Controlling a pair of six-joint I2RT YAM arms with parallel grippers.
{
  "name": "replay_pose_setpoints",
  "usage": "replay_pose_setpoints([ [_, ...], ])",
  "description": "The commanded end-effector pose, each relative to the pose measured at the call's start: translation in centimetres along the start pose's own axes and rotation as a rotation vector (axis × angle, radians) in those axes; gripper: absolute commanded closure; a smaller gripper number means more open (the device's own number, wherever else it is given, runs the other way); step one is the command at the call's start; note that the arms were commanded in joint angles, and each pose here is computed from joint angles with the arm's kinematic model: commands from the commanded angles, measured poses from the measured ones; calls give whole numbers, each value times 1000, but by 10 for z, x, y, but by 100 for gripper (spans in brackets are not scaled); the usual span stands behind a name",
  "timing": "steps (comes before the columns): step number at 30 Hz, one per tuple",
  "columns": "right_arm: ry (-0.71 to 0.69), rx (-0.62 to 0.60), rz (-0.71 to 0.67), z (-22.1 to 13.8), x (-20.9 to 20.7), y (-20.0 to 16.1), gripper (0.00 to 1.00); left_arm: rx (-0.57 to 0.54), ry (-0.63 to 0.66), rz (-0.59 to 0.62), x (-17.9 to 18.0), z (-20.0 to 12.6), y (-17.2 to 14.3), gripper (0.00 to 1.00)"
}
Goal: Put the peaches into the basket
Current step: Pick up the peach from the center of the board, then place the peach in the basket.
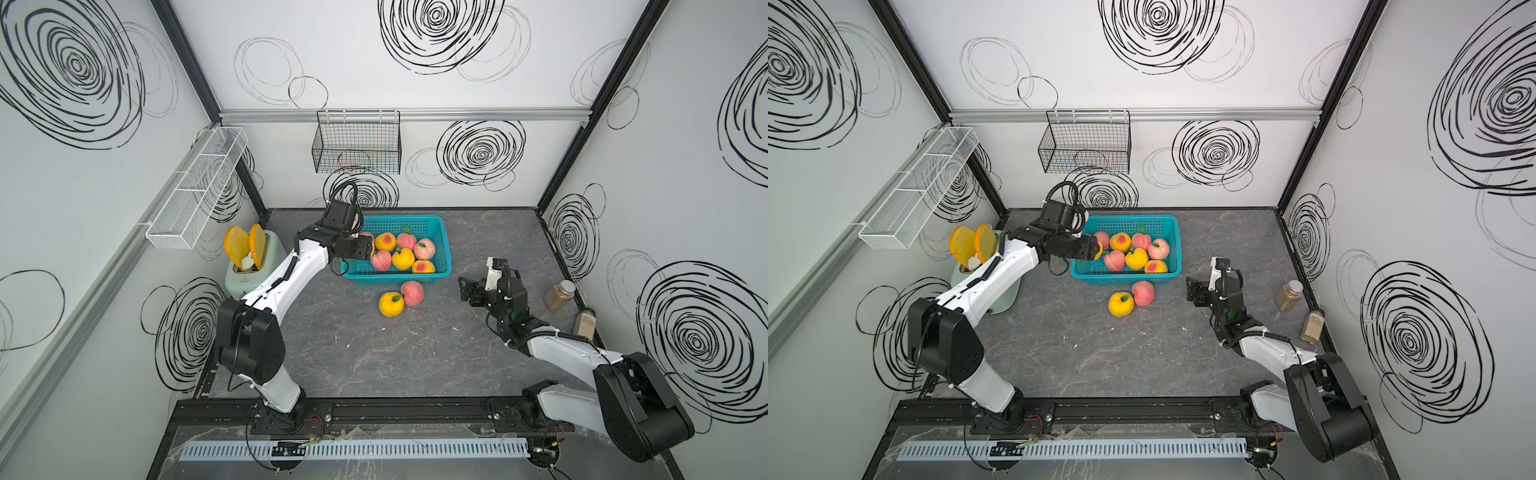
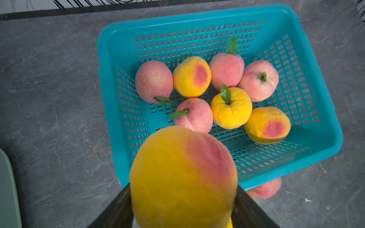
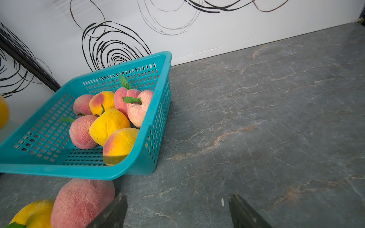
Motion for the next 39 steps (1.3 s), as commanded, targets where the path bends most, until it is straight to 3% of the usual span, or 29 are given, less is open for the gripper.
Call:
replay_pose_setpoints([
  [1, 4, -31, 12, -2, 0, 5, 15, 7, -19, 24, 0, 4, 10, 40],
  [12, 9, -19, 18, 2, 0, 1, 15, 67, -3, 1, 6, 38, 18, 39],
  [29, 14, -5, 20, 6, 1, -1, 15, 131, 17, -84, 29, 82, -7, 35],
  [39, 18, 4, 22, 7, 1, -3, 15, 113, 32, -105, 35, 79, -5, 31],
])
Point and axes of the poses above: each gripper's point midway between its finger pads, its own z axis out along the fingers, its own x axis along the line the jaws close on, y = z × x, the point moved 2 cm from there along -z, back along the fingers, and after that the axes turned 1 degree about -z, right-handed, at the moved point
